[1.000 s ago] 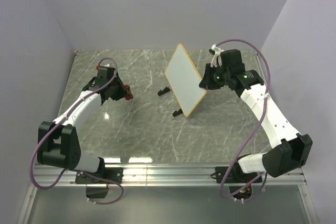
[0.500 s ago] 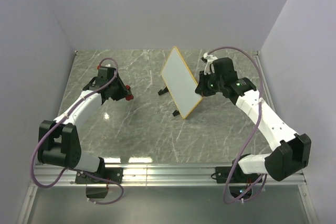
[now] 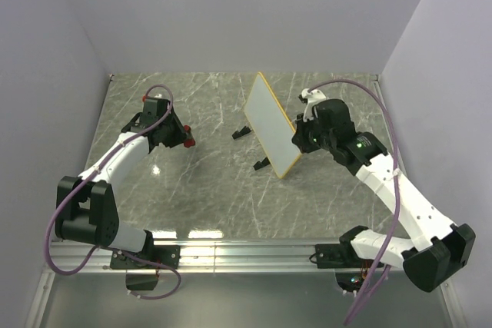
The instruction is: Erase the whiteboard
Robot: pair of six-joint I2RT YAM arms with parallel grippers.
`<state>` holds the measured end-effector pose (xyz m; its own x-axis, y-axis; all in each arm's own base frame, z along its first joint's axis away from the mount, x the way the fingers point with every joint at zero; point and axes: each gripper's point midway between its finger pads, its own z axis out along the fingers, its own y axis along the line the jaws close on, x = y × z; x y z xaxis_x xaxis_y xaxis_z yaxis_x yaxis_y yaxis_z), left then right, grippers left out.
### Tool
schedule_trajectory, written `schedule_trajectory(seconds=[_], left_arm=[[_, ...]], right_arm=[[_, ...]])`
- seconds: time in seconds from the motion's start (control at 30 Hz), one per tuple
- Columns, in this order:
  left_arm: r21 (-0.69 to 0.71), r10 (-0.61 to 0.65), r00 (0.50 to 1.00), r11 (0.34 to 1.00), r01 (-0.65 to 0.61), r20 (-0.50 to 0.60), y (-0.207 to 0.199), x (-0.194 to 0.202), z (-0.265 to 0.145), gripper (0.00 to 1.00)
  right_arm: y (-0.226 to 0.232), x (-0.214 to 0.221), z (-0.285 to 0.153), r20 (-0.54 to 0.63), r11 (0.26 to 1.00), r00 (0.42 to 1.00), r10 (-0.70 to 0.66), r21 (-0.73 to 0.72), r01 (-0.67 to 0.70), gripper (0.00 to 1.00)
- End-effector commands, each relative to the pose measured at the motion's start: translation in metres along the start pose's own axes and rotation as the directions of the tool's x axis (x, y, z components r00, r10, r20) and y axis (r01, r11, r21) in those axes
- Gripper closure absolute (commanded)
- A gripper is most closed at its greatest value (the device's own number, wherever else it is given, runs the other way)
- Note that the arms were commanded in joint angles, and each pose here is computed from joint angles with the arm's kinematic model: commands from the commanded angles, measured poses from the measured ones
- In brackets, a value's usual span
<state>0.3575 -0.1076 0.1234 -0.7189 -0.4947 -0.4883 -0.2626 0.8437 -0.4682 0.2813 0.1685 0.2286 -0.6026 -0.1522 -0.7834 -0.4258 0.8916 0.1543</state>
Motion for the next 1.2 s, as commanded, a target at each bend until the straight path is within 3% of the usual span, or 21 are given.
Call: schedule_trajectory(seconds=[0.0,0.47,0.97,1.17], left_arm=[[0.033,0.014,0.998,0.999,-0.016,0.057,-0.011,-0.017,-0.011,1.0],[0.011,-0.002,0.998,1.0,0.001,0.069,0.001,-0.006,-0.023,1.0],[0.011,0.007,0.997,1.0,-0.008,0.074,-0.001,-0.01,-0.026,1.0],[0.012,0.015,0.997,1.0,-0.016,0.071,-0.002,-0.011,-0.024,1.0]], right_arm=[[0.005,-0.027,-0.009,0.141,1.0,0.99,-0.029,0.015,0.027,1.0],[0.047,-0.067,-0.011,0.211,0.995,0.976,-0.044,-0.075,0.061,1.0],[0.052,-0.036,0.022,0.103,0.993,0.994,-0.025,-0.113,0.036,1.0],[0.045,-0.029,0.031,0.074,0.992,0.996,0.041,-0.118,-0.032,1.0]])
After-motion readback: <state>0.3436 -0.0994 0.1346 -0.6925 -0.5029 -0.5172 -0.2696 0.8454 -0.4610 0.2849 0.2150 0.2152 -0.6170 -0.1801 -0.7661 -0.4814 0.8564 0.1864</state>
